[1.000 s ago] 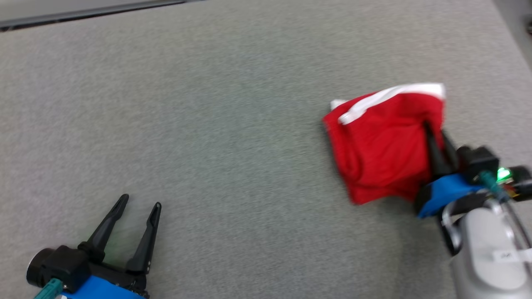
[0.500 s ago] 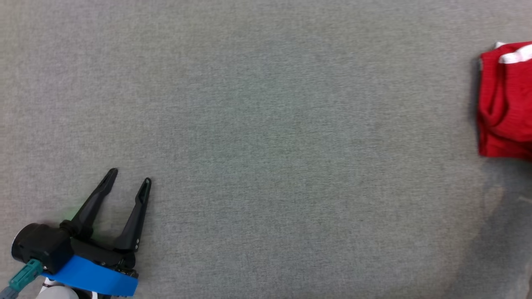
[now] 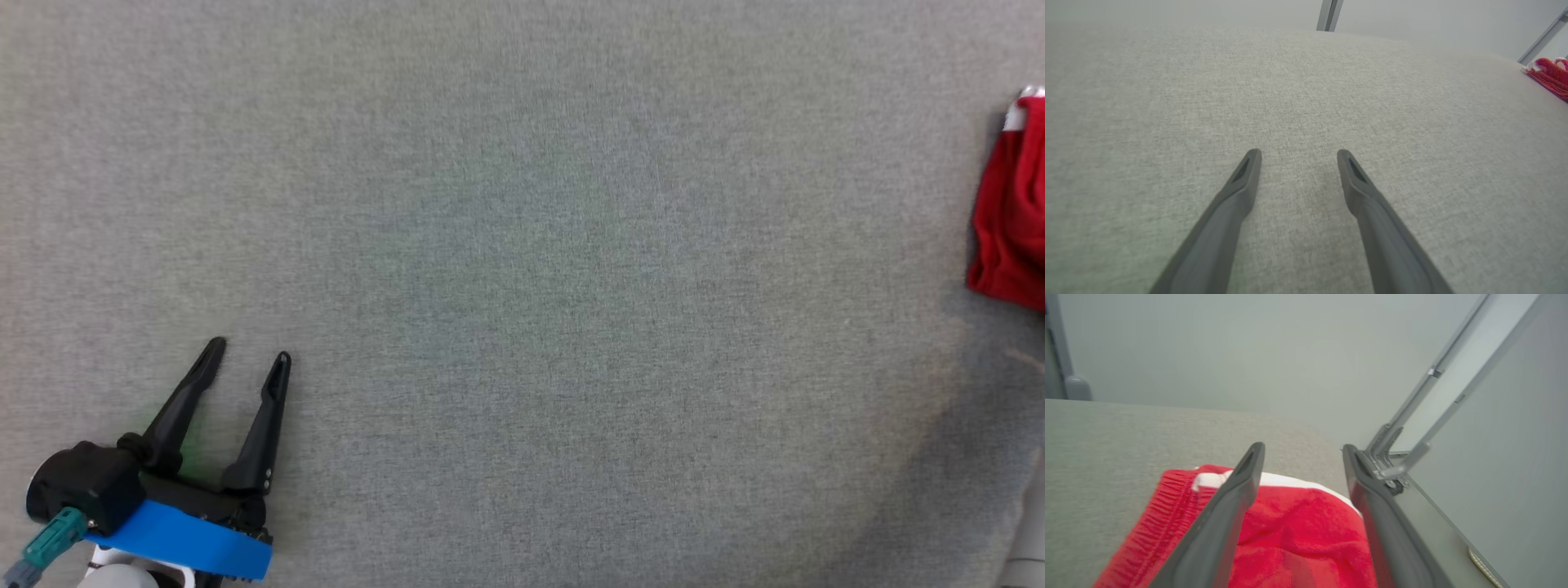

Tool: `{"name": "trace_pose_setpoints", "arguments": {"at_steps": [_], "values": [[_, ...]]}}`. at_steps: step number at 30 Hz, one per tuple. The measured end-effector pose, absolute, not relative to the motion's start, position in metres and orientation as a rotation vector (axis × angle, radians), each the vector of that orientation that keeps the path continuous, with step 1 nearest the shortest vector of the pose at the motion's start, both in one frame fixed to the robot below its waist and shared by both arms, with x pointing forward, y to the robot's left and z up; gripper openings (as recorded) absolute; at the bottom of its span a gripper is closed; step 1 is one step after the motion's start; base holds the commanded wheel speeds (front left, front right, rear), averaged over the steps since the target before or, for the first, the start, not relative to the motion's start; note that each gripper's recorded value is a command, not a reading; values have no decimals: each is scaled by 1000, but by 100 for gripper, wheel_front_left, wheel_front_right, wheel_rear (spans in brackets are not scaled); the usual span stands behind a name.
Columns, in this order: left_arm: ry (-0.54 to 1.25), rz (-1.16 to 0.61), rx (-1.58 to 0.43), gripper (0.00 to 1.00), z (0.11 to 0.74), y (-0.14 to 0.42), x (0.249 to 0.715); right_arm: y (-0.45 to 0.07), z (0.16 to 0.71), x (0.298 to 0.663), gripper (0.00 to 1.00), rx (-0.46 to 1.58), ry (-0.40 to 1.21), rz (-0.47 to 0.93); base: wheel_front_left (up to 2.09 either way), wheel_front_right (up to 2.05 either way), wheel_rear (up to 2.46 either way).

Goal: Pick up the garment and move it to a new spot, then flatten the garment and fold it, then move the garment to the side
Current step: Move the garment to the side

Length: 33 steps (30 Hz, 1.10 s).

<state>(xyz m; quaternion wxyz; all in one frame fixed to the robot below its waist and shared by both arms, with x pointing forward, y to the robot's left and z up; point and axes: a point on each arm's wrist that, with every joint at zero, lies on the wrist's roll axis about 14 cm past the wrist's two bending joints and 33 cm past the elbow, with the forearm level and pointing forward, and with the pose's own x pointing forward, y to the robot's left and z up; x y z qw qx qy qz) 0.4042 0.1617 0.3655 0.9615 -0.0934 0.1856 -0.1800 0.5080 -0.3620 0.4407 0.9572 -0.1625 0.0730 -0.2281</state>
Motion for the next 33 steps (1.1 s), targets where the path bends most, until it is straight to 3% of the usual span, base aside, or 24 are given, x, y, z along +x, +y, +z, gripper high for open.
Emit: {"name": "trace_pose_setpoints", "arguments": {"at_steps": [4, 11, 20, 33], "values": [[331, -314, -193, 100, 381, 170, 404, -307, 497, 535, 100, -278, -52, -300, 0, 0, 0], [257, -231, -192, 100, 406, 185, 399, -229, 515, 515, 100, -82, -134, -78, 0, 0, 0], [208, -97, -190, 100, 420, 215, 388, -164, 469, 468, 100, 62, 11, 99, 0, 0, 0], [190, -17, -183, 100, 424, 223, 362, -145, 453, 410, 100, 155, 89, 143, 0, 0, 0]]}}
